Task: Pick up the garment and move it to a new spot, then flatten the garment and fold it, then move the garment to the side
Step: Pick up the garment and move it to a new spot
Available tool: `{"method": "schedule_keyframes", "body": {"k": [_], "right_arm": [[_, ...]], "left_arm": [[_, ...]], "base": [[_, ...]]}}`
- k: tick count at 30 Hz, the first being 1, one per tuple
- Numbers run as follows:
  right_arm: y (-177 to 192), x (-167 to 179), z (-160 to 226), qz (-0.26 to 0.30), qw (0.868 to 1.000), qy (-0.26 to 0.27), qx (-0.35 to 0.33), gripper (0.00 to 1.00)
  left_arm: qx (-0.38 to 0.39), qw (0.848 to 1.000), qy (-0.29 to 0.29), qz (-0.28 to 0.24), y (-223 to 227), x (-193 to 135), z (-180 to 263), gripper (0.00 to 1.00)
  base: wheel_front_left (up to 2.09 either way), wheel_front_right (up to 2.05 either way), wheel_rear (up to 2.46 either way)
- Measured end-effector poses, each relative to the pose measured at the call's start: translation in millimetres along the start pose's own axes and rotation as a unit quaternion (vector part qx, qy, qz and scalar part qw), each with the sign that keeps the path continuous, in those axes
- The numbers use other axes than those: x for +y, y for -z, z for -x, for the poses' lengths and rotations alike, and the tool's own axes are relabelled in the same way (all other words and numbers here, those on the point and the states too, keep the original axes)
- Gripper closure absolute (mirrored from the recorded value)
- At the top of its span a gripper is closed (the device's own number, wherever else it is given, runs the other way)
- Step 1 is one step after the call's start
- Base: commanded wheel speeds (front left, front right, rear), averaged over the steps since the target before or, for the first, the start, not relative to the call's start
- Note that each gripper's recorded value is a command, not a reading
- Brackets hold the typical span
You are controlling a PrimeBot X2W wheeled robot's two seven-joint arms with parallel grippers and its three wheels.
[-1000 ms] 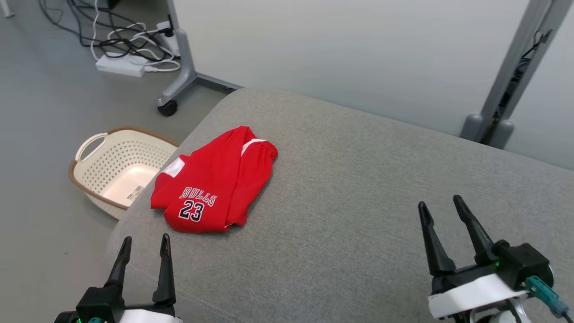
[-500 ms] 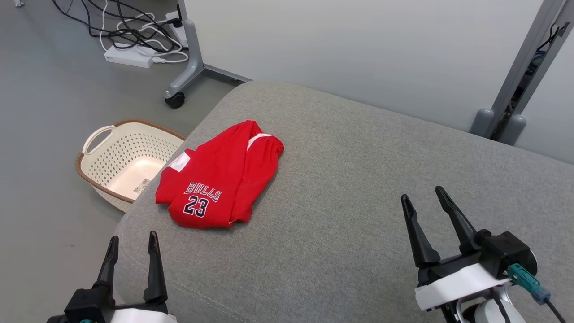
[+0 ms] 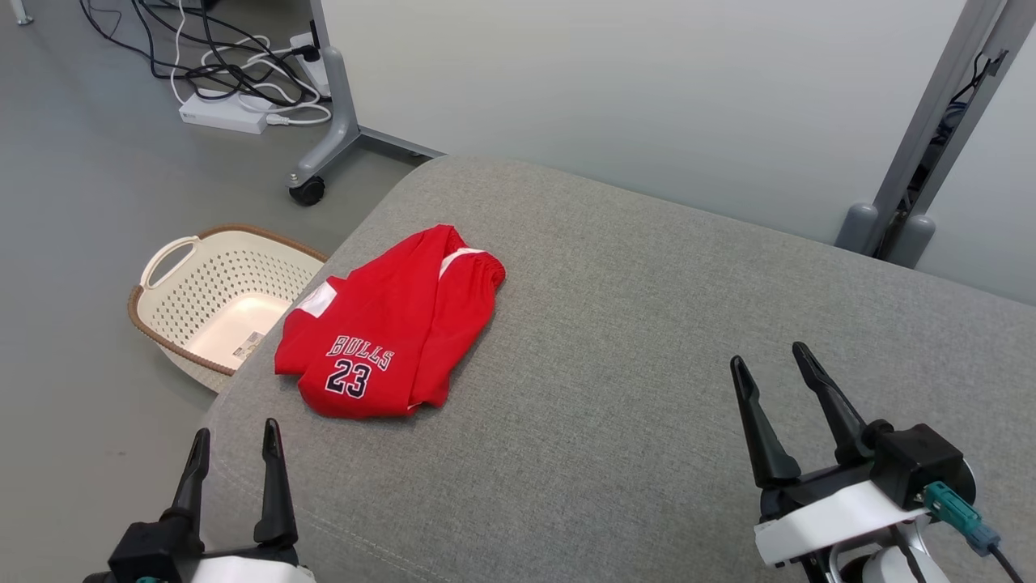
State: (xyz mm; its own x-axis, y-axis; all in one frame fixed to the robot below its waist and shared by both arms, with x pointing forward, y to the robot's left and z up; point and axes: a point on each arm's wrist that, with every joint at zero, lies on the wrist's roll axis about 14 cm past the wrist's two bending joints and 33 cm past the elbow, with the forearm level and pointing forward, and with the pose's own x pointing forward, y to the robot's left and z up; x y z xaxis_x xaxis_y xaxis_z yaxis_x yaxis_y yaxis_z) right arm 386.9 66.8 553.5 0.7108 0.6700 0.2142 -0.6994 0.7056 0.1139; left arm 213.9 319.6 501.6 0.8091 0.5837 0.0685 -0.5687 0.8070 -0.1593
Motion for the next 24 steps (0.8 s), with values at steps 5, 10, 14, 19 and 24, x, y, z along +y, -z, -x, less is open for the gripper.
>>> {"method": "schedule_keyframes", "body": {"k": [5, 10, 14, 19, 24], "right_arm": [[6.7, -5.4, 4.8, 0.003, 1.000, 0.008, 0.009, 0.00], [12.5, -10.6, 11.6, 0.003, 1.000, 0.016, 0.016, 0.00], [19.4, -14.3, 12.6, 0.010, 1.000, 0.016, 0.023, 0.00], [24.0, -32.1, 10.9, 0.020, 0.999, 0.024, 0.025, 0.00], [31.5, -54.9, 14.5, 0.027, 0.998, 0.040, 0.033, 0.00]], "left_arm": [[0.010, 0.999, -0.033, 0.036, 4.8, 15.4, -2.2, 0.00], [-0.018, 1.000, -0.003, 0.020, -13.0, 3.9, -21.1, 0.00], [-0.047, 0.999, 0.015, -0.002, -33.6, 0.0, -47.7, 0.00], [-0.041, 0.996, 0.060, -0.049, -36.8, -15.7, -96.4, 0.00], [0.028, 0.988, 0.117, -0.095, -4.2, -46.1, -140.8, 0.00]], "base": [[0.00, 0.00, 0.00], [0.00, 0.00, 0.00], [0.00, 0.00, 0.00], [0.00, 0.00, 0.00], [0.00, 0.00, 0.00]]}}
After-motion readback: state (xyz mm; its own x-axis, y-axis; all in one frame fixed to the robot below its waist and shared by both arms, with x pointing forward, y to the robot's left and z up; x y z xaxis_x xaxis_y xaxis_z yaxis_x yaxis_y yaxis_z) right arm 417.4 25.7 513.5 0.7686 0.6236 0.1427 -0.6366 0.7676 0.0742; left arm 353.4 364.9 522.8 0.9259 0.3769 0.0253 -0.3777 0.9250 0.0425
